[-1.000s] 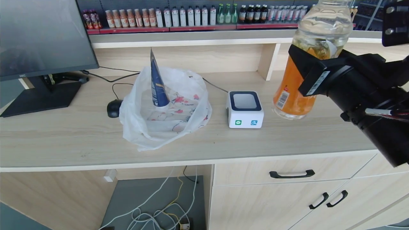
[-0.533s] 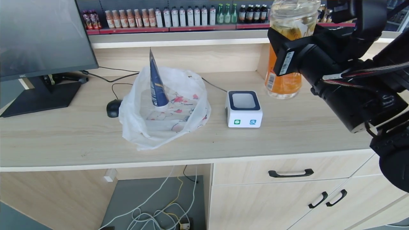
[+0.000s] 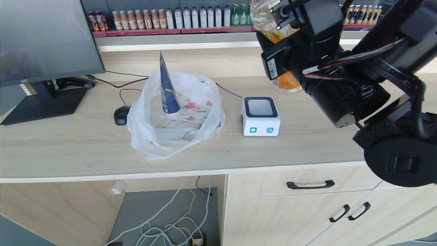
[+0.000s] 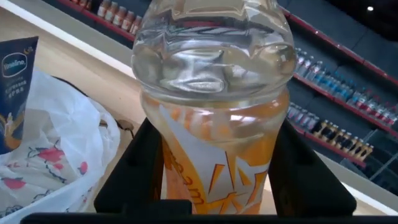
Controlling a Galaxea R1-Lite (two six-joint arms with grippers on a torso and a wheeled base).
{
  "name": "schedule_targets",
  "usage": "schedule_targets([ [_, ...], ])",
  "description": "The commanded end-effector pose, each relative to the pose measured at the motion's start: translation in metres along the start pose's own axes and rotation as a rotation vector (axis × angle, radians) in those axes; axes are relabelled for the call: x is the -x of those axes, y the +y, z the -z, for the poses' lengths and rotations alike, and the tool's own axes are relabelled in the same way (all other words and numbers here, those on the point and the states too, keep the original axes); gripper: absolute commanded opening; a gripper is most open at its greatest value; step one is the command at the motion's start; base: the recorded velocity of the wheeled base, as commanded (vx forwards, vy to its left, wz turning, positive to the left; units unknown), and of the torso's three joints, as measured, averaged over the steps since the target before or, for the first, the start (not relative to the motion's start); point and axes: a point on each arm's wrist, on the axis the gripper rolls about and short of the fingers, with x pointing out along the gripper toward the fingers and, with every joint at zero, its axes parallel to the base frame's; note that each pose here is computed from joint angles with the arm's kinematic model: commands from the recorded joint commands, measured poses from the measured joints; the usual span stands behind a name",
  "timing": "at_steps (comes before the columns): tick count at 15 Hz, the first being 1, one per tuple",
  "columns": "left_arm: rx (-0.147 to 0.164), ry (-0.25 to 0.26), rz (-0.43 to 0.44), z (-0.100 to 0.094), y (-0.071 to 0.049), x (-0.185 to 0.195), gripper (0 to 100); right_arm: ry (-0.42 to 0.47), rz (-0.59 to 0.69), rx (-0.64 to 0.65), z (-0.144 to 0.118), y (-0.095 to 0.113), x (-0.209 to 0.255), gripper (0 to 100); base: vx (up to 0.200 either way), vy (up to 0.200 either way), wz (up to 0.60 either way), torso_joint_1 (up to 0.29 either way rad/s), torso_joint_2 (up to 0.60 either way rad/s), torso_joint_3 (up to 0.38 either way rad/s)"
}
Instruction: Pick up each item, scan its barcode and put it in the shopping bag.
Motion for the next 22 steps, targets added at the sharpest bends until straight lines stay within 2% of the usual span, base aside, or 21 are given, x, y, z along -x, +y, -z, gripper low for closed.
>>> schedule_targets([
  [1, 0.001, 0.0, 0.0, 0.0, 0.0, 0.0, 100, 0.013, -0.023, 0.034, 0.004, 0.007, -0.002, 0, 0.0, 0.0, 0.0, 0.0, 0.0, 0.0],
  [3, 0.001, 0.0, 0.0, 0.0, 0.0, 0.0, 100, 0.028, -0.037, 0.1, 0.009, 0.008, 0.0, 0, 0.0, 0.0, 0.0, 0.0, 0.0, 0.0],
  [6, 0.001, 0.0, 0.0, 0.0, 0.0, 0.0, 100, 0.055, -0.083, 0.18, 0.025, 0.025, -0.001, 0, 0.0, 0.0, 0.0, 0.0, 0.0, 0.0],
  [7, 0.001, 0.0, 0.0, 0.0, 0.0, 0.0, 100, 0.04, -0.093, 0.197, 0.025, 0.026, -0.002, 0, 0.0, 0.0, 0.0, 0.0, 0.0, 0.0],
  [8, 0.001, 0.0, 0.0, 0.0, 0.0, 0.0, 100, 0.008, -0.126, 0.271, 0.033, 0.029, -0.007, 0, 0.0, 0.0, 0.0, 0.0, 0.0, 0.0],
  [11, 0.001, 0.0, 0.0, 0.0, 0.0, 0.0, 100, -0.06, -0.158, 0.322, 0.048, 0.043, -0.013, 0, 0.0, 0.0, 0.0, 0.0, 0.0, 0.0],
  [12, 0.001, 0.0, 0.0, 0.0, 0.0, 0.0, 100, -0.114, -0.204, 0.35, 0.053, 0.05, -0.015, 0, 0.0, 0.0, 0.0, 0.0, 0.0, 0.0],
  [13, 0.001, 0.0, 0.0, 0.0, 0.0, 0.0, 100, -0.129, -0.226, 0.359, 0.057, 0.052, -0.015, 0, 0.0, 0.0, 0.0, 0.0, 0.0, 0.0],
  [18, 0.001, 0.0, 0.0, 0.0, 0.0, 0.0, 100, -0.168, -0.25, 0.405, 0.071, 0.042, -0.022, 0, 0.0, 0.0, 0.0, 0.0, 0.0, 0.0],
  [22, 0.001, 0.0, 0.0, 0.0, 0.0, 0.0, 100, -0.199, -0.29, 0.441, 0.078, 0.048, -0.023, 0, 0.0, 0.0, 0.0, 0.0, 0.0, 0.0],
])
